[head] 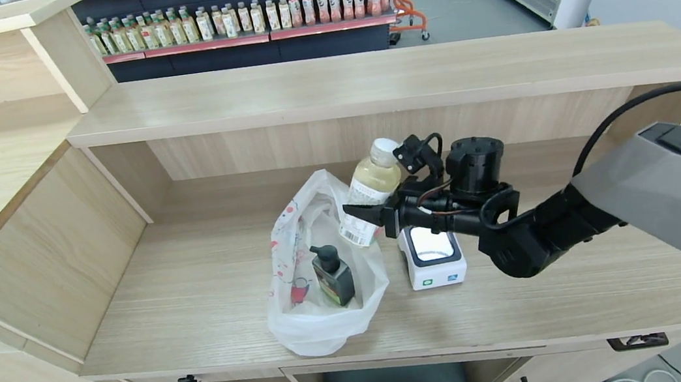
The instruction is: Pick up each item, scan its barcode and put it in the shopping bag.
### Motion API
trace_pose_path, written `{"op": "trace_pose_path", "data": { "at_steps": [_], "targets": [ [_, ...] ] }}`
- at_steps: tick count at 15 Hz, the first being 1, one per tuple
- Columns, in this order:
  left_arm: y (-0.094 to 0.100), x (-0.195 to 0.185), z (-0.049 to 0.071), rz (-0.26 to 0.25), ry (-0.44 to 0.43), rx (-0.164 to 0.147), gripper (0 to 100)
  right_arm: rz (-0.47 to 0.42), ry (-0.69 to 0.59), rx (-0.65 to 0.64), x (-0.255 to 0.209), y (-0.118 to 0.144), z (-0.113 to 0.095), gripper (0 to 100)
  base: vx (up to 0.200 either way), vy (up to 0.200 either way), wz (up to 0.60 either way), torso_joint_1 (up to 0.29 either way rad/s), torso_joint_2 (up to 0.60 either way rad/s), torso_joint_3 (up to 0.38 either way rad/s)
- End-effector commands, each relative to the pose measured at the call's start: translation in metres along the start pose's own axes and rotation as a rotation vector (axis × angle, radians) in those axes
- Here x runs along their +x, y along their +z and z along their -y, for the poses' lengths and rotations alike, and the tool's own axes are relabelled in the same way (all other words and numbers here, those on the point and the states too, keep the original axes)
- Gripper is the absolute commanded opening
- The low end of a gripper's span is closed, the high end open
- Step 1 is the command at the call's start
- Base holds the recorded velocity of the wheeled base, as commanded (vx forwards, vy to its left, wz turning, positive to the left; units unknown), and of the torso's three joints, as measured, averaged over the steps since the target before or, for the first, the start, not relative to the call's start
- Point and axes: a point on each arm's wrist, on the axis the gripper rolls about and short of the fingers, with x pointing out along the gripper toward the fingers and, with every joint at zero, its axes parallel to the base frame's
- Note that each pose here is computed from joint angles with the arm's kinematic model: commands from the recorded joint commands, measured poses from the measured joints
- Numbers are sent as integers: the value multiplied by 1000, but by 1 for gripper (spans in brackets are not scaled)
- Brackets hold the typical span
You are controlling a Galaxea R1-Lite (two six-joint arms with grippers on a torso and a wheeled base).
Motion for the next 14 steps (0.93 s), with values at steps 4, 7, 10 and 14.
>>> {"op": "trace_pose_path", "data": {
  "at_steps": [4, 7, 10, 14],
  "targets": [
    [0, 0, 0, 0, 0, -1, 100, -17, 4, -2, 8, -26, 4, 0, 0, 0, 0, 0, 0, 0],
    [0, 0, 0, 0, 0, -1, 100, -5, 43, -8, 13, -31, 5, 0, 0, 0, 0, 0, 0, 0],
    [0, 0, 0, 0, 0, -1, 100, 40, 44, -15, 26, -28, 13, 0, 0, 0, 0, 0, 0, 0],
    [0, 0, 0, 0, 0, -1, 100, 51, 76, -6, 40, -39, 16, 0, 0, 0, 0, 0, 0, 0]
  ]
}}
